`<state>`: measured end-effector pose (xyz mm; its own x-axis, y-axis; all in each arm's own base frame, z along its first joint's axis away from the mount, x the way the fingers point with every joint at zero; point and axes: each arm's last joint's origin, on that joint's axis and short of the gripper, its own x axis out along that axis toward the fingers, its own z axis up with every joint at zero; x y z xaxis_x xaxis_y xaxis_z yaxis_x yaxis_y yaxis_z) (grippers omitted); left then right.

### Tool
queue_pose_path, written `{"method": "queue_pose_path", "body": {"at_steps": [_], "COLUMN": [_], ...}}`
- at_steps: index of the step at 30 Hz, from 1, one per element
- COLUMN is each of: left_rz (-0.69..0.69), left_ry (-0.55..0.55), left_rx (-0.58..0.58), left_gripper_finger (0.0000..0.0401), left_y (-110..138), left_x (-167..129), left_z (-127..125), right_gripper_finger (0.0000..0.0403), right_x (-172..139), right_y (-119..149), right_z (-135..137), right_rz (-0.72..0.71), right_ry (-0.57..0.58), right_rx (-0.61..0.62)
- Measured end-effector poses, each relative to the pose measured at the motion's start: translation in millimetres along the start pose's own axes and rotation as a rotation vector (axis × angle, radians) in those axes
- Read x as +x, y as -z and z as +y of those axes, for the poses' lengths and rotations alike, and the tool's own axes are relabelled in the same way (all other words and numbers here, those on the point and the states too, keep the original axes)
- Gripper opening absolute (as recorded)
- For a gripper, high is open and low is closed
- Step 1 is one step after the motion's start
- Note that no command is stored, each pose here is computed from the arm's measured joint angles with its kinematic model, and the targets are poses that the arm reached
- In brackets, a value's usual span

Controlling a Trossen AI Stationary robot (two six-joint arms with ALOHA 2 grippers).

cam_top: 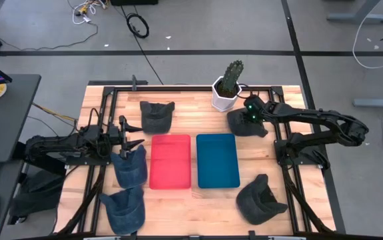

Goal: Pick & Place hat
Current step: Put the top right gray cap into the bin

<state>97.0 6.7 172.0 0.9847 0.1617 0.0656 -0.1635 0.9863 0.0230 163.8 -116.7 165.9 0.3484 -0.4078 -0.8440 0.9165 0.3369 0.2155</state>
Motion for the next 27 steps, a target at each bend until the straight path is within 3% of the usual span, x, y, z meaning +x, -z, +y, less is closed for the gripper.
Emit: {"method": "queue_pose_path", "body": {"at_steps": [14, 27], "left_rz": [0.0, 0.0], "left_ry": [0.0, 0.0], "left_rx": [0.0, 0.0], "left_gripper_finger": [0.0227, 0.0227], "left_y": [0.1, 0.0], "left_x": [0.0, 0.0], "left_z": [0.0, 0.0], "right_gripper_finger": [0.0201, 0.0201], "right_x": [-0.2, -0.1], "right_y": [-5.5, 1.1], "right_z": [4.1, 1.7], "right_rz": [-0.056, 0.04], "right_ry": [-0.041, -0.06], "right_rx": [-0.043, -0.055]}}
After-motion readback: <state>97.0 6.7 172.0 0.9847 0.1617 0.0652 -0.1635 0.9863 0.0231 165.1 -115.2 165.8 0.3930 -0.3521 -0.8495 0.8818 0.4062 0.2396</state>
